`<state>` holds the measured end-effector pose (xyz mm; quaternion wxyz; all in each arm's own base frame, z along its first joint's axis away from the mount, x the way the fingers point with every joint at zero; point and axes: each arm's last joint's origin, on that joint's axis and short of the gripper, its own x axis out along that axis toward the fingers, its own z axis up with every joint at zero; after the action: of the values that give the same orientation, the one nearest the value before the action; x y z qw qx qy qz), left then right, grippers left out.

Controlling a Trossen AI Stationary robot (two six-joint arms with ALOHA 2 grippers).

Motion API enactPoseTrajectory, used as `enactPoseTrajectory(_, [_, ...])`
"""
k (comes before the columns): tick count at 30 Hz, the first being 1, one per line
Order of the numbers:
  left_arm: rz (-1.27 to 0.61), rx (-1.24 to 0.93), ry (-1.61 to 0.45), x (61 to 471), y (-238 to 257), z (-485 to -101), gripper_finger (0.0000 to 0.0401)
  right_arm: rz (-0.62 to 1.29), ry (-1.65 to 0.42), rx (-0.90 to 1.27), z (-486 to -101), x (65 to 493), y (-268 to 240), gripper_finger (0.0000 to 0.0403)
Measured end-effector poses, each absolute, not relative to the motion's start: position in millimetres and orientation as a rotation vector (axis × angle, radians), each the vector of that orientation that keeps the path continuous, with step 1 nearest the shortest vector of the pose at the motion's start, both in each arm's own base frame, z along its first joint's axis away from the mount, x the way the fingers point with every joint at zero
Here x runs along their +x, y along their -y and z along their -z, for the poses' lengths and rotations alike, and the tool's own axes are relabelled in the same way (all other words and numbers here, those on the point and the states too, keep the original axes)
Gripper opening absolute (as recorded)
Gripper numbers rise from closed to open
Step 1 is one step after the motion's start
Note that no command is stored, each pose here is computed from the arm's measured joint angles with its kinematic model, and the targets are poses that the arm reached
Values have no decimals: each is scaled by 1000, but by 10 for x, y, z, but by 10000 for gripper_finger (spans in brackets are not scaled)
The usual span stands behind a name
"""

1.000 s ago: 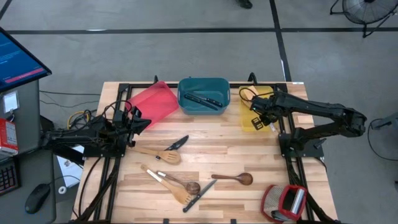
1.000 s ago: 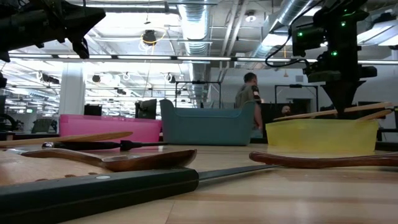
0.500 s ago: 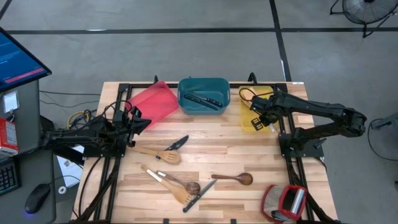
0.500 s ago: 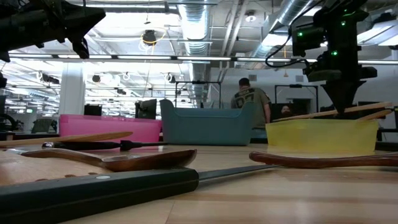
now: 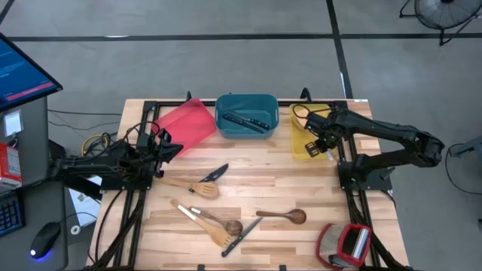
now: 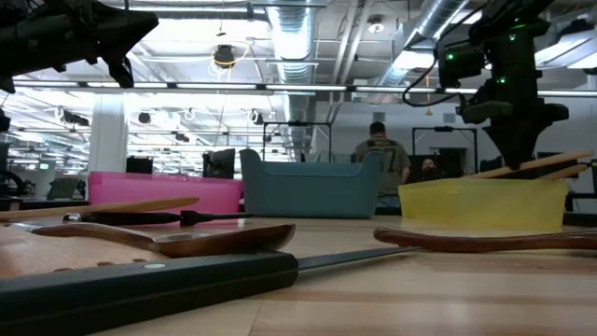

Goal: Pick & Place Kitchen Items
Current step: Put the wooden spatula into the yellow bin

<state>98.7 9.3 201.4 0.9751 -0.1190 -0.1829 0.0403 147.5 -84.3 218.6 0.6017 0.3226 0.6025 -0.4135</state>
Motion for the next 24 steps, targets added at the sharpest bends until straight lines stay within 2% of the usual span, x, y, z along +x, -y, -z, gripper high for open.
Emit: enactPoseTrajectory(24, [-81, -240, 369, 987, -93, -2014, 3, 940, -1444, 764, -2186, 1440, 822, 88])
